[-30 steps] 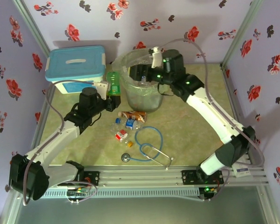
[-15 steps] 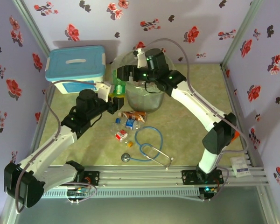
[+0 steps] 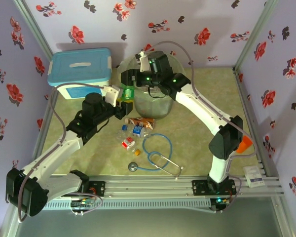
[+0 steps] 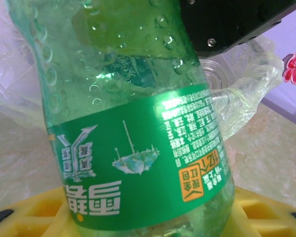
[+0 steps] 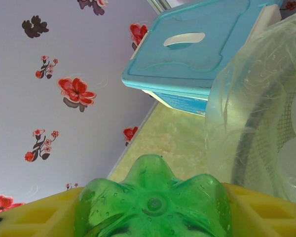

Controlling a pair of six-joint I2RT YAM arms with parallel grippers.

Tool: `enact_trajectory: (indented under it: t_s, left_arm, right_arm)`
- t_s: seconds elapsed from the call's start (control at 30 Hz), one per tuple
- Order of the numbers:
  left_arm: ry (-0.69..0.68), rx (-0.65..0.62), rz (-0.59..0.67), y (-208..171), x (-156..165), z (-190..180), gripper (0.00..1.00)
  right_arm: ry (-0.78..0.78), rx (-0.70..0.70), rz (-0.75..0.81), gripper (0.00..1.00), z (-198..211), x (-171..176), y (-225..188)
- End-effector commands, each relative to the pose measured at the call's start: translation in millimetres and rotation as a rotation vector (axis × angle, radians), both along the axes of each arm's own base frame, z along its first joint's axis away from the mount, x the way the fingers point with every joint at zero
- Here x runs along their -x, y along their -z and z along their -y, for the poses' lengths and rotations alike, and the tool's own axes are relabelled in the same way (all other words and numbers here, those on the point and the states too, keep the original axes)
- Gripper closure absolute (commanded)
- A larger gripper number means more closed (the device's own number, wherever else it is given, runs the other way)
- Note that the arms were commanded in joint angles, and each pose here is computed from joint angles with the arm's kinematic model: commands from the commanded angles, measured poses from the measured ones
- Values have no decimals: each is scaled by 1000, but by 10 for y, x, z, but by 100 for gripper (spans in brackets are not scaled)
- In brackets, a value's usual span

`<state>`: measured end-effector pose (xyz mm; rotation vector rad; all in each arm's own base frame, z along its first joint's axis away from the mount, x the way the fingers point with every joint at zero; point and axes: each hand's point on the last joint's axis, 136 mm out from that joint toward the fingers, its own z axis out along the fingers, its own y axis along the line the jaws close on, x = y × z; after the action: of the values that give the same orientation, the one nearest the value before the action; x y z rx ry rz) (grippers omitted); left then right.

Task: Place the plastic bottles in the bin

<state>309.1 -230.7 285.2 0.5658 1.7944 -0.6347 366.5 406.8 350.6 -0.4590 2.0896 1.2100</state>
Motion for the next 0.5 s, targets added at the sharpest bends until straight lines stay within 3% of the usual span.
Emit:
enact_trajectory:
  t_s: [0.0, 0.07, 0.3, 0.47]
  left_arm:
    - [12, 12, 78, -236, -15, 33, 49]
    - [2, 15, 75, -237, -26, 22, 46]
    - [-46, 28, 73, -296, -46, -53, 5]
    - [-117, 66, 52, -355, -81, -153, 1]
  right_arm:
    - [-6, -31, 22, 41, -34, 3, -173]
    - [-5, -31, 23, 44, -30, 3, -171]
    - [22, -59, 66, 51, 31, -88, -331]
    - [142, -108, 169, 53, 333, -405, -657]
